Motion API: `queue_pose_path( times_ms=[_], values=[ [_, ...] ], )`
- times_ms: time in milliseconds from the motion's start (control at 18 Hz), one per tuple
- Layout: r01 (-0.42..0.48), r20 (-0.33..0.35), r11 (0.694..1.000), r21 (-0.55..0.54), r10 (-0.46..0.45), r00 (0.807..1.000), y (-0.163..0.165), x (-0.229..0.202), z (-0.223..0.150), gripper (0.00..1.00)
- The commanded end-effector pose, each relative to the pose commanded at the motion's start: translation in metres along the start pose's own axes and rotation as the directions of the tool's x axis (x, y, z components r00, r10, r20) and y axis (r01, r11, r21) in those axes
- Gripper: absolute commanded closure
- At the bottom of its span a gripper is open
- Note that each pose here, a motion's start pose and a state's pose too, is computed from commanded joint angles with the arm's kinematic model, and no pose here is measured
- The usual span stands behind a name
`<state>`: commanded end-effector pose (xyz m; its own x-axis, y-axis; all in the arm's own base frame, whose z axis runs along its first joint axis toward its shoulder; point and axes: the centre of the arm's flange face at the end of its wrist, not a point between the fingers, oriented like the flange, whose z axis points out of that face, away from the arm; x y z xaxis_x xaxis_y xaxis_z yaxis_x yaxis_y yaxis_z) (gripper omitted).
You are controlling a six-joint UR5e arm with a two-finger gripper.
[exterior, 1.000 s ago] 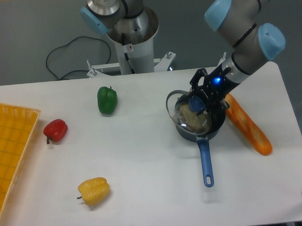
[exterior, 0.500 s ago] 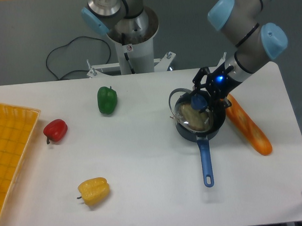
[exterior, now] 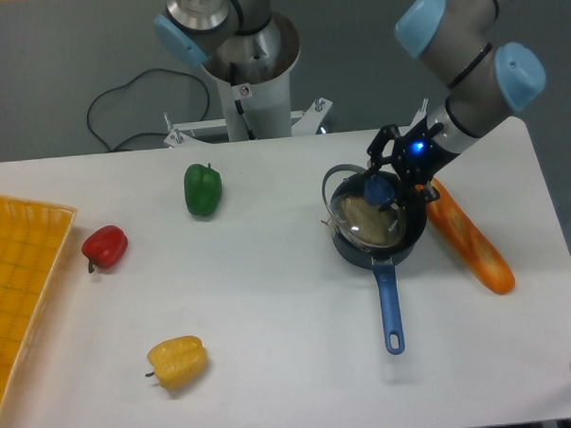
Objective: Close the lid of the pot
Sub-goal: 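Adjust the lid to sit flat on the saucepan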
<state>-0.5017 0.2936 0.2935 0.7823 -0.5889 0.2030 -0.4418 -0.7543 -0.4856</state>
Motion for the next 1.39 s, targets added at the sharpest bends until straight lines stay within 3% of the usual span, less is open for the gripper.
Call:
queue_pose_path(
  times_ms=[1389],
  values=[
    [0.004,-0.010,1.000,0.003,-0.004,1.000,0.0031,-0.0018,0.0046,0.54]
  ],
)
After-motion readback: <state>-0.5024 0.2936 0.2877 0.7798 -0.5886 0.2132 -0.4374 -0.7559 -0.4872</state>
